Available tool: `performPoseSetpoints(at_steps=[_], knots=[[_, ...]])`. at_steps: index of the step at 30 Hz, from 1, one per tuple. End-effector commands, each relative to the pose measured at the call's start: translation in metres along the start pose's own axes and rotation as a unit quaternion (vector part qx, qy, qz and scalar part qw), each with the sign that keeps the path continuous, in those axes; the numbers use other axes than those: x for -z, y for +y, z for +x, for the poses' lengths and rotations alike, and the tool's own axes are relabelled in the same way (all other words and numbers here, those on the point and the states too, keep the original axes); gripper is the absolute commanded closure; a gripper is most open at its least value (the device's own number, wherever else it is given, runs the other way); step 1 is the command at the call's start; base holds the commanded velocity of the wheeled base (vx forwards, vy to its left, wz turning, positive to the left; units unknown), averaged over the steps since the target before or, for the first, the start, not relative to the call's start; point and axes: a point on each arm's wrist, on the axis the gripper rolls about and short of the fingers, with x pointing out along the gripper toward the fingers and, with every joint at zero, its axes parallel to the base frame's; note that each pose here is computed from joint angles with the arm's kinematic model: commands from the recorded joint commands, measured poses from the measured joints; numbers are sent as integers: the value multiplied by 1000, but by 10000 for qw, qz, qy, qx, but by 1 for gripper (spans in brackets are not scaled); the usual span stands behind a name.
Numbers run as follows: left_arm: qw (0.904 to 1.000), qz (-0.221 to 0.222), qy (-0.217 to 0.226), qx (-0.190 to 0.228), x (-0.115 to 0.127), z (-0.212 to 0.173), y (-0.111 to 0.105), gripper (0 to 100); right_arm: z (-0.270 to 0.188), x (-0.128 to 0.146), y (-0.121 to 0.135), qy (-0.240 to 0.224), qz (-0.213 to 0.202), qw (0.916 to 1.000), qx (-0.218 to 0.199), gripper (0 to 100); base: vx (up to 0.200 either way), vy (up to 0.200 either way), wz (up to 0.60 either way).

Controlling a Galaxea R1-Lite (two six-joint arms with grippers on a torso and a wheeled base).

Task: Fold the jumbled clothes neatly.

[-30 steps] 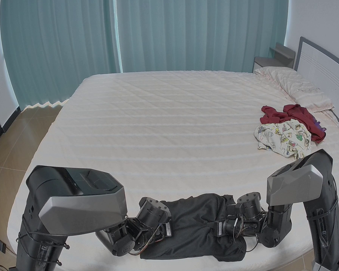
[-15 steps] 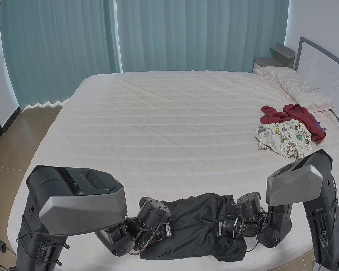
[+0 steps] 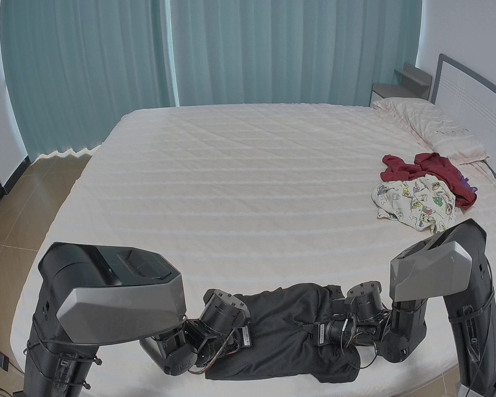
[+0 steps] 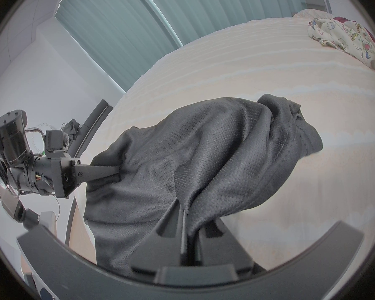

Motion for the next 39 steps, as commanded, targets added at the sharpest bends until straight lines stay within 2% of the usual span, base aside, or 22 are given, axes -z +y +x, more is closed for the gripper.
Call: performPoseSetpoints(at_steps=[1,3,4,8,13,24,39], knots=[[10000,-9,-74,-26,-2,-3,0,100,-2,-3,0,-101,75,9999,-45,100,0,0,0],[9998,-31,-172,10,-4,-4,-2,100,-3,-5,1,-228,161,9996,-95,100,0,0,0],[9993,-84,-333,147,-9,-8,-6,100,-5,-9,2,-433,272,9985,-196,100,0,0,0],[9975,-174,-572,380,-9,-14,-11,100,-16,-13,1,-797,285,9960,-303,100,0,0,0],[9964,-193,-675,470,-11,-19,-13,100,-30,-16,5,-782,280,9958,-391,100,0,0,0],[9963,-206,-683,486,-12,-18,-14,100,-29,-15,5,-761,278,9959,-397,100,0,0,0],[9961,-153,-805,325,-11,-18,-14,100,-30,-16,6,-805,269,9955,-409,100,0,-200,0]])
